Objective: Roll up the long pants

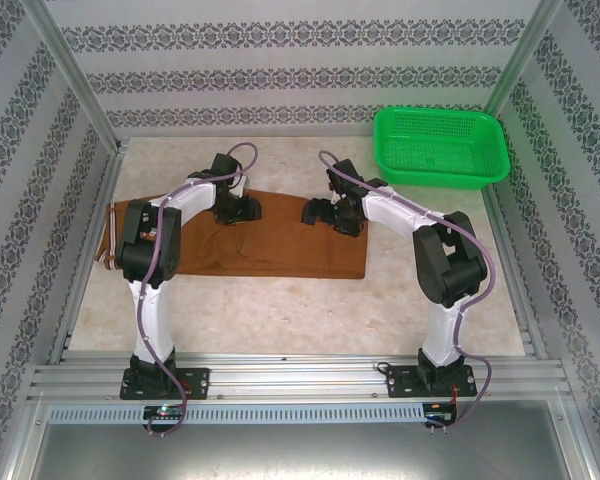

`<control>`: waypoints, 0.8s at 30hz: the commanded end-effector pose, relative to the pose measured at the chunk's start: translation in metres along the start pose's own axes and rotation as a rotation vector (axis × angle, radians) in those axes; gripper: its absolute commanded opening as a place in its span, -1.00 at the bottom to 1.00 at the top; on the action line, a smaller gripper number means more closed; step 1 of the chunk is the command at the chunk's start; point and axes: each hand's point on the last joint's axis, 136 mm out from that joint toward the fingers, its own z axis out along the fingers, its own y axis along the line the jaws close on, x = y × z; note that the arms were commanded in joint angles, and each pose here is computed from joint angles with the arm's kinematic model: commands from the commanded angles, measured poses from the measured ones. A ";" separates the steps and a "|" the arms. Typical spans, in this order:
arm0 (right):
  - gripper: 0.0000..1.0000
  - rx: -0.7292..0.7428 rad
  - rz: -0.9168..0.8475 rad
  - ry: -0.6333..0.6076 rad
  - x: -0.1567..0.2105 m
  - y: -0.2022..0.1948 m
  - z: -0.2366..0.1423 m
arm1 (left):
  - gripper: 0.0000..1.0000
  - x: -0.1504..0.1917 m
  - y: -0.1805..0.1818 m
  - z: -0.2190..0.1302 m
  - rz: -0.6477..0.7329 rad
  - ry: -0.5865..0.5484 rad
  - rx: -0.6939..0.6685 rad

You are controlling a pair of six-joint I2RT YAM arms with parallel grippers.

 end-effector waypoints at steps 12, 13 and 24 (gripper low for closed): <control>0.94 -0.004 0.029 0.022 -0.001 0.000 0.017 | -0.78 0.006 -0.042 0.014 0.009 0.057 0.221; 0.94 -0.005 0.030 0.021 -0.001 0.000 0.017 | -0.76 0.005 -0.046 0.012 0.015 0.052 0.246; 0.94 -0.013 0.039 0.048 0.003 -0.002 0.031 | -0.19 0.012 -0.070 0.017 0.045 0.081 0.309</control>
